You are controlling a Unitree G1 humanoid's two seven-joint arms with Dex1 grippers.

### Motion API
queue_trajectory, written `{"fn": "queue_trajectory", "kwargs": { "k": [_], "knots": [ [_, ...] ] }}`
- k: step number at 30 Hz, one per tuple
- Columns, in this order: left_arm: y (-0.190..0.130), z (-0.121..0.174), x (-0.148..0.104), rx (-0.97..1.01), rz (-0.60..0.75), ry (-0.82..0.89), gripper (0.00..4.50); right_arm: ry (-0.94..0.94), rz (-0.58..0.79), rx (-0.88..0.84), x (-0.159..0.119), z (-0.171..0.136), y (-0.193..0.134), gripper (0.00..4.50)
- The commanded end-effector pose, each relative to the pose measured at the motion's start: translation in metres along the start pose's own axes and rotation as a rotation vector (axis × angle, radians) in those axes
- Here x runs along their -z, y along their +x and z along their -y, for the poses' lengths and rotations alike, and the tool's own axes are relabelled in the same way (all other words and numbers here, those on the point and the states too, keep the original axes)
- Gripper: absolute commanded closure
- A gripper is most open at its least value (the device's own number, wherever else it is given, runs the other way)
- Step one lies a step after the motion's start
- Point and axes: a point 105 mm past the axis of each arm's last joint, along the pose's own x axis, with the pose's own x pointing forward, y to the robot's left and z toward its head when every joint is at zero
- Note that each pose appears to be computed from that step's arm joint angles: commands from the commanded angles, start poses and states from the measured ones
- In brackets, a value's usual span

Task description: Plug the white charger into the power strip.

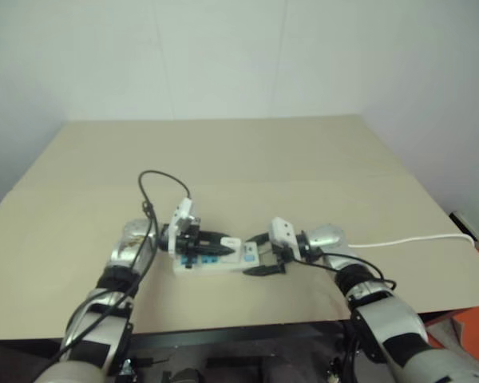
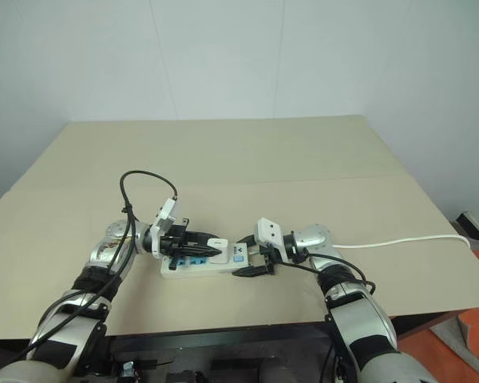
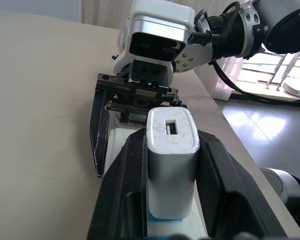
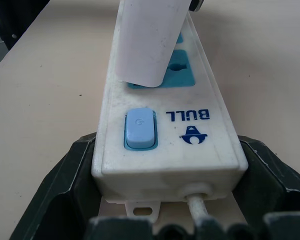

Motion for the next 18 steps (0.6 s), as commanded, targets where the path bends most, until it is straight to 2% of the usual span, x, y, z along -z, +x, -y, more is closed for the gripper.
{"fn": "queue_trajectory", "kwargs": {
  "k": [1, 18],
  "knots": [
    [-0.007, -0.001, 0.006, -0.038, -0.020, 0.014, 3.51, 0.055, -0.089, 0.003, 0.024, -0.009, -0.005, 1.08],
    [-0.015, 0.013, 0.037, -0.060, -0.086, 0.073, 3.51, 0.050, -0.088, 0.013, 0.025, -0.010, -0.007, 1.08]
  ]
}}
